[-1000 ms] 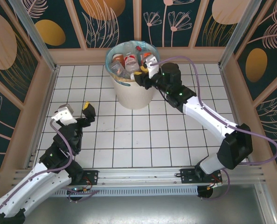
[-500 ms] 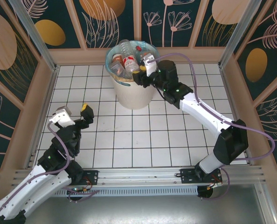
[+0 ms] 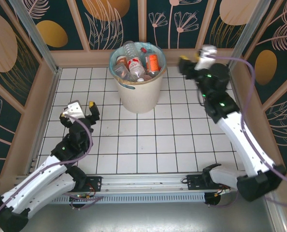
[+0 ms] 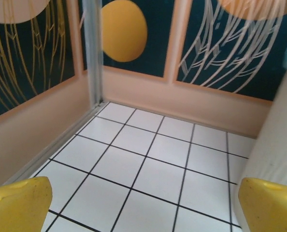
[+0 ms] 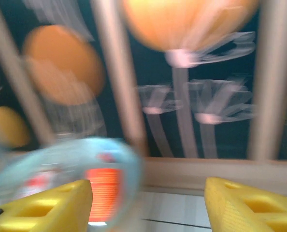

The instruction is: Put the plastic bottles in the bin

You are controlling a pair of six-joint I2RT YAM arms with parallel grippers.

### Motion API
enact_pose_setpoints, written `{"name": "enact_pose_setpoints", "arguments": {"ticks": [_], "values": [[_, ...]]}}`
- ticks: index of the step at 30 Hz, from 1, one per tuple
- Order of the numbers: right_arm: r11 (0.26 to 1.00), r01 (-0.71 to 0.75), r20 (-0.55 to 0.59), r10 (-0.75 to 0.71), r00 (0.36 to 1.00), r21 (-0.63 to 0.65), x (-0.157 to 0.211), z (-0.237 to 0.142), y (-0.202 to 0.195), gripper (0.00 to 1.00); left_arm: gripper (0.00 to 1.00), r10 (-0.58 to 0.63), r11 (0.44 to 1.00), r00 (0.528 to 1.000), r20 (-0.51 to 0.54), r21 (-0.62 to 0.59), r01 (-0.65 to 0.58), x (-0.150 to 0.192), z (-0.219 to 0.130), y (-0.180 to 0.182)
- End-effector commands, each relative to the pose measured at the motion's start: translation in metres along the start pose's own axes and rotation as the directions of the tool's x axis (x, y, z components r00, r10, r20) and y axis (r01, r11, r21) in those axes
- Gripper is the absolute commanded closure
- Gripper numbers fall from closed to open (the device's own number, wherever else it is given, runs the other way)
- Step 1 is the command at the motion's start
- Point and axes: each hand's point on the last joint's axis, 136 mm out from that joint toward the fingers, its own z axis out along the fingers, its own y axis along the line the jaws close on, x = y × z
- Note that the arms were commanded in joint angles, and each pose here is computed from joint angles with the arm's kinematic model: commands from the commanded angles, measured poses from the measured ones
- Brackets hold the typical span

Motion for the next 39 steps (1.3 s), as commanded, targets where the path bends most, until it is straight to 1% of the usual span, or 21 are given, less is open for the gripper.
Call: {"name": "enact_pose_setpoints", "arguments": {"ticks": [1,3,5,8,11,12,13,16,17,19,20,22,25,27,28,30,31,33,34,35,39], "values": [[0.964,-0.027,-0.097,0.055,0.994,0.265,0.068,-0.004,-0.094,0.32,0.02,-0.098,0.995,0.995,0.018,-0.032,0.098,0.002,0.03,0.01],[0.936,-0.002,-0.134,0.053,0.99,0.353,0.11,-0.012,-0.138,0.3,0.02,-0.129,0.991,0.992,0.003,-0.047,0.129,0.014,0.051,0.015],[0.925,0.028,-0.143,0.029,0.989,0.38,0.152,-0.021,-0.164,0.3,0.01,-0.129,0.987,0.992,0.008,-0.091,0.129,0.026,0.068,0.021],[0.923,0.062,-0.069,-0.038,0.997,0.379,0.194,-0.037,-0.174,0.29,0.01,-0.111,0.98,0.994,0.024,-0.164,0.113,0.05,0.087,0.035],[0.922,0.034,-0.044,-0.018,0.999,0.385,0.234,-0.049,-0.179,0.28,0.01,-0.116,0.975,0.993,0.018,-0.188,0.117,0.075,0.1,0.049],[0.927,0.02,-0.049,-0.002,0.999,0.375,0.247,-0.05,-0.178,0.28,0.01,-0.105,0.979,0.994,-0.005,-0.175,0.103,0.075,0.104,0.047],[0.937,0.009,-0.057,0.012,0.998,0.35,0.26,-0.05,-0.176,0.27,0.02,-0.079,0.987,0.997,0.016,-0.136,0.08,0.071,0.105,0.041],[0.969,0.037,-0.059,-0.023,0.998,0.242,0.269,-0.037,-0.158,0.25,0.01,0.003,0.998,0.998,0.069,-0.065,0.001,0.065,0.106,0.031],[0.971,0.032,-0.08,-0.014,0.997,0.236,0.279,-0.033,-0.16,0.25,0.01,0.038,0.997,0.998,0.056,-0.075,-0.033,0.071,0.108,0.032],[0.973,0.028,-0.051,-0.016,0.999,0.231,0.281,-0.037,-0.16,0.24,0.01,0.074,0.992,0.997,0.009,-0.099,-0.073,0.086,0.111,0.039],[0.973,0.021,-0.068,-0.006,0.998,0.231,0.283,-0.04,-0.161,0.24,0.01,0.088,0.993,0.996,-0.005,-0.079,-0.088,0.095,0.111,0.04],[0.976,0.023,-0.008,-0.022,1.0,0.215,0.276,-0.05,-0.157,0.21,0.01,0.101,0.995,0.994,0.036,-0.011,-0.101,0.1,0.106,0.036],[0.962,-0.001,0.008,-0.001,1.0,0.274,0.274,-0.053,-0.166,0.18,0.01,0.157,0.976,0.984,0.086,0.136,-0.168,0.097,0.104,0.015],[0.95,-0.011,-0.001,0.012,1.0,0.311,0.275,-0.051,-0.173,0.15,0.01,0.132,0.976,0.985,0.109,0.16,-0.148,0.1,0.106,0.021],[0.948,-0.006,-0.008,0.009,1.0,0.318,0.276,-0.049,-0.174,0.15,0.01,0.094,0.976,0.99,0.101,0.186,-0.112,0.106,0.108,0.027],[0.943,0.001,-0.016,0.005,1.0,0.333,0.277,-0.048,-0.175,0.14,0.01,0.016,0.984,0.992,0.128,0.172,-0.038,0.103,0.112,0.041],[0.942,0.001,-0.016,0.005,1.0,0.334,0.277,-0.048,-0.175,0.14,0.01,0.007,0.989,0.998,0.058,0.147,-0.016,0.11,0.119,0.048],[0.942,0.003,-0.017,0.003,1.0,0.336,0.277,-0.048,-0.175,0.13,0.01,0.016,0.986,0.997,0.071,0.166,-0.027,0.109,0.124,0.043],[0.942,0.003,-0.015,0.003,1.0,0.337,0.277,-0.047,-0.175,0.12,0.01,0.021,0.986,0.998,0.054,0.165,-0.03,0.111,0.125,0.043],[0.94,0.004,-0.016,0.001,1.0,0.341,0.277,-0.047,-0.175,0.01,0.01,0.031,0.986,0.999,0.035,0.16,-0.037,0.113,0.128,0.043],[0.937,0.013,-0.039,0.0,0.999,0.349,0.28,-0.043,-0.176,0.01,0.01,0.028,0.986,0.998,0.047,0.164,-0.036,0.111,0.126,0.043]]}}
